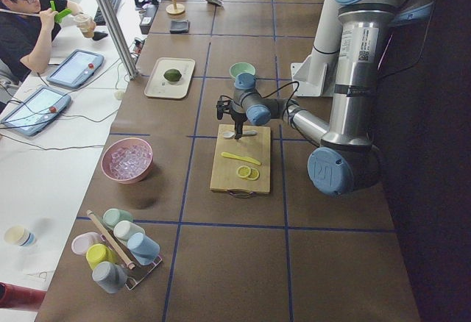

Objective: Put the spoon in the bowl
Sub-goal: 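Close the left gripper on the white spoon handle and lift it, then carry the spoon with the left gripper over the bowl and lower it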

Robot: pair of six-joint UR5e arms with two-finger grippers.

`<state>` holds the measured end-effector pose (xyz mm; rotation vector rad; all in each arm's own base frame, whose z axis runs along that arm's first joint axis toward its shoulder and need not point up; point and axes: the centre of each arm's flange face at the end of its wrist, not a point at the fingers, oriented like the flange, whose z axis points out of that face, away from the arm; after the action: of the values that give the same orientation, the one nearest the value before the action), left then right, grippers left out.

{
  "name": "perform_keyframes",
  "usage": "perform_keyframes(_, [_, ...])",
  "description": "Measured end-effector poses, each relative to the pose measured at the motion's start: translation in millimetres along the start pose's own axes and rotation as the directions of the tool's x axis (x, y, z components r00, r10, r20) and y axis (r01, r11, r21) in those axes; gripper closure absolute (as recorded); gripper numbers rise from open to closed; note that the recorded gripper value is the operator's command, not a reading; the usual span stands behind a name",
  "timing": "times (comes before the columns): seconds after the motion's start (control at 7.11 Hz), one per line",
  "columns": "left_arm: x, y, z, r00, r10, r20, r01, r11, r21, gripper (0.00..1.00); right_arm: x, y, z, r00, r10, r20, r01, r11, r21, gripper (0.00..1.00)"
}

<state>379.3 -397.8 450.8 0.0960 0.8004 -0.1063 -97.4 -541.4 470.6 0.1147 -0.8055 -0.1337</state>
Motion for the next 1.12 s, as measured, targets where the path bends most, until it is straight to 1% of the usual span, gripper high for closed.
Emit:
perform_keyframes(0.28, [1, 0, -2, 1.000, -0.001, -0.002, 0.001, 1.000, 0.001, 1.00, 1, 1, 1, 1.000, 0.001, 0.000, -0.001, 1.000, -0.001, 0.00])
perform_keyframes(0.42, [2, 1, -9, 1.000, -0.003, -0.005, 0.003, 1.000, -0.005, 1.00, 1, 1, 1, 1.000, 0.001, 0.000, -0.001, 1.000, -0.001, 0.00])
perform_keyframes(0.56, [9, 5, -29, 1.000, -0.010, -0.004, 0.010, 1.000, -0.028, 1.00, 1, 1, 0, 1.000, 0.001, 0.000, -0.001, 1.000, -0.001, 0.00])
perform_keyframes(0.7, [24, 10, -59, 1.000, -0.019, 0.003, 0.020, 0.998, -0.056, 1.00, 3, 4, 1, 1.000, 0.003, 0.001, -0.003, 1.000, -0.002, 0.00])
perform_keyframes(0.84, [50, 9, -89, 1.000, -0.024, -0.001, 0.024, 0.997, -0.068, 1.00, 8, 9, 3, 1.000, 0.004, 0.001, -0.004, 1.000, -0.006, 0.00])
perform_keyframes(0.98, [89, 4, -113, 0.999, -0.044, -0.029, 0.042, 0.997, -0.069, 1.00, 20, 17, 6, 1.000, -0.012, 0.001, 0.012, 1.000, -0.013, 0.00])
perform_keyframes(1.12, [141, -2, -131, 0.992, -0.101, -0.074, 0.095, 0.992, -0.081, 1.00, 41, 27, 6, 0.999, -0.044, -0.003, 0.044, 0.999, -0.020, 0.00])
